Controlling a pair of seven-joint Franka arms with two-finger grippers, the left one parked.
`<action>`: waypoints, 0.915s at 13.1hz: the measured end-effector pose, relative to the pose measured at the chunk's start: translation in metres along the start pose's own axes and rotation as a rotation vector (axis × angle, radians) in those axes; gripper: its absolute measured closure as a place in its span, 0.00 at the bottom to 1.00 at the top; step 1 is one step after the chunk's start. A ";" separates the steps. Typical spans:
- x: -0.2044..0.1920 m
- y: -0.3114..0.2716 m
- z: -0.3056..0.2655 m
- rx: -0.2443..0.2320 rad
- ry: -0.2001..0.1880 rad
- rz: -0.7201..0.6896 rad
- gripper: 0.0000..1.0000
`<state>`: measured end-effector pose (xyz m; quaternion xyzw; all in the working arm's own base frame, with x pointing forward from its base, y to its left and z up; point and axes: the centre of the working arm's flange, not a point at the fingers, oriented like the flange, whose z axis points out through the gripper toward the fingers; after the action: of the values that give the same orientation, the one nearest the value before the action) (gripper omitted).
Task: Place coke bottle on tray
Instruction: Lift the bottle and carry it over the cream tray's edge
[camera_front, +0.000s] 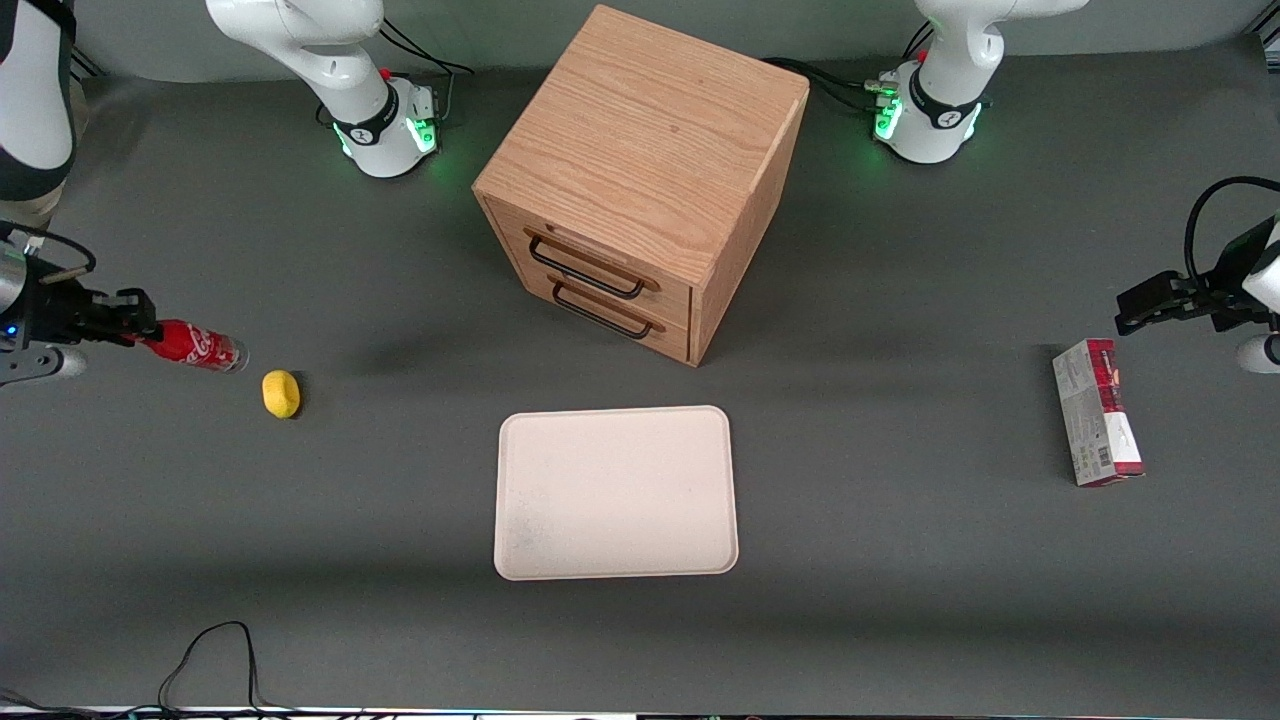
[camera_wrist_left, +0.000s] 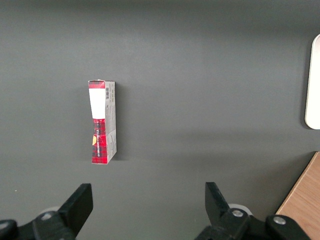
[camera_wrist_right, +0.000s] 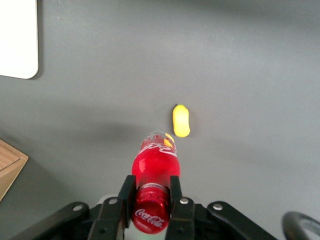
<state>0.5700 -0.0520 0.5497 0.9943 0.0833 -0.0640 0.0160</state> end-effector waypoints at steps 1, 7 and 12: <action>-0.003 -0.001 0.001 0.000 0.002 -0.001 0.69; 0.039 -0.066 0.010 -0.019 0.015 0.059 0.69; 0.148 -0.184 0.044 -0.016 0.034 0.229 0.69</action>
<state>0.6786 0.1519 0.4825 0.9981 -0.0302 -0.0441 0.0299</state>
